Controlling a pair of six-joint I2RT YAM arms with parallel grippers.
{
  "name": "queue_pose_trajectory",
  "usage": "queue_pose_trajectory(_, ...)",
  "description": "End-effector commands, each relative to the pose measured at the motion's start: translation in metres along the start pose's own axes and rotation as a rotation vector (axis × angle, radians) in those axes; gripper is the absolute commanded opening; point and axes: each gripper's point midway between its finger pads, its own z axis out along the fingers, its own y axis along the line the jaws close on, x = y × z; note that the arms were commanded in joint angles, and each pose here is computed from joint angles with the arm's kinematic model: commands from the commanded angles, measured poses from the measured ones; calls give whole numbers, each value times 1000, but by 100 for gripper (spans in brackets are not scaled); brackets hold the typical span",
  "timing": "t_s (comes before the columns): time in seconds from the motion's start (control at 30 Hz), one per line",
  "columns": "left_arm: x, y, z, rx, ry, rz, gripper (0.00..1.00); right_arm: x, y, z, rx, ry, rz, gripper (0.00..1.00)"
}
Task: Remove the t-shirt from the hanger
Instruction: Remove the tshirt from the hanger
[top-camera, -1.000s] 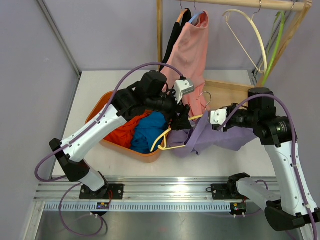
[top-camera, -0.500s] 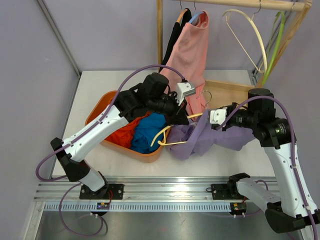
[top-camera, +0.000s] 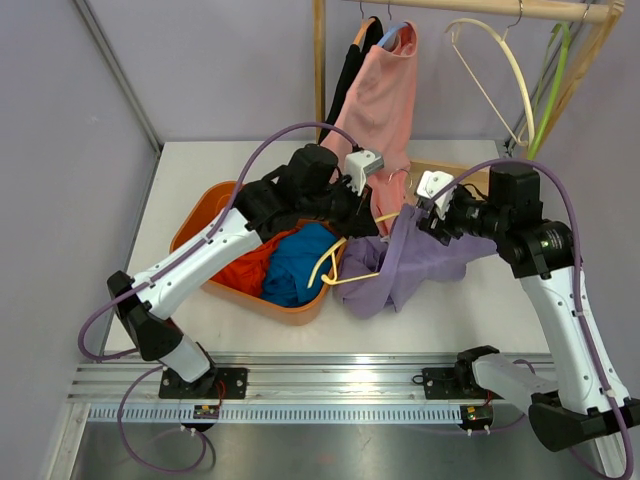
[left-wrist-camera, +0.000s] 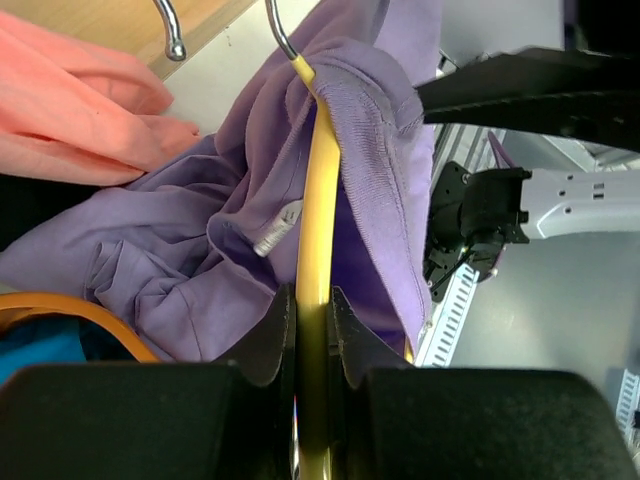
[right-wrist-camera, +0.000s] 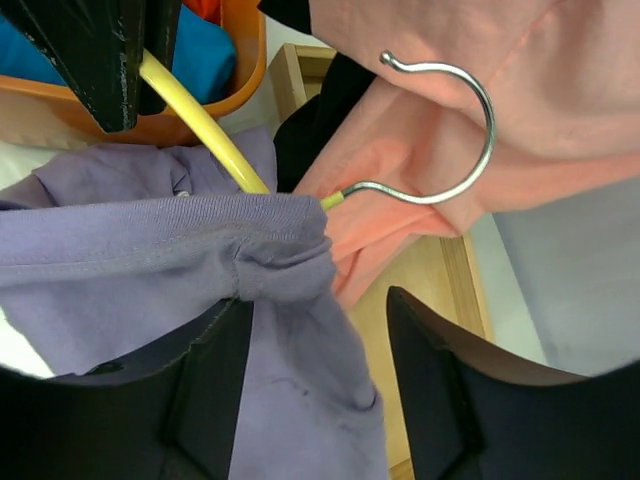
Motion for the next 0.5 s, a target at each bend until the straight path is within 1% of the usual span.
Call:
queue_pose_trajectory(0.0,-37,-4,-5,-10,-140,-13,0,-20,-21,-19,128,-22,54,64)
queue_pose_trajectory(0.03,-40,-1,-6,-32,-156,-25,0,-21,-20,-22,137,-17,103,68)
queue_pose_trajectory(0.1,-44,4,-7,-62,-175,-42,0,-32,-22,-29,146,-31,162,70)
queue_pose_trajectory(0.13,-46,7,-7,-81,-186,-64,0,-32,-16,-30,131,-27,265,71)
queue_pose_trajectory(0.2,-50,8,-8,-100,-203,-85,0,-44,-15,-34,113,-47,358,74)
queue_pose_trajectory(0.23,-52,11,-6,-115,-213,-108,0,-48,-6,-34,80,-53,474,76)
queue_pose_trajectory(0.27,-53,11,-6,-122,-221,-116,0,-50,-3,-30,56,-51,539,77)
queue_pose_trajectory(0.3,-57,11,-6,-123,-236,-119,0,-52,1,-28,33,-54,599,77)
queue_pose_trajectory(0.33,-59,11,-5,-125,-245,-134,0,-56,7,-24,6,-67,720,78)
queue_pose_trajectory(0.37,-62,11,-6,-131,-255,-140,0,-58,10,-23,-3,-77,780,77)
queue_pose_trajectory(0.4,-63,10,-6,-131,-262,-144,0,-51,15,-15,-8,-68,854,76)
queue_pose_trajectory(0.43,-66,11,-6,-139,-272,-158,0,-56,6,-12,46,-104,983,75)
queue_pose_trajectory(0.47,-70,11,-8,-143,-282,-161,0,-53,3,-10,72,-100,1049,75)
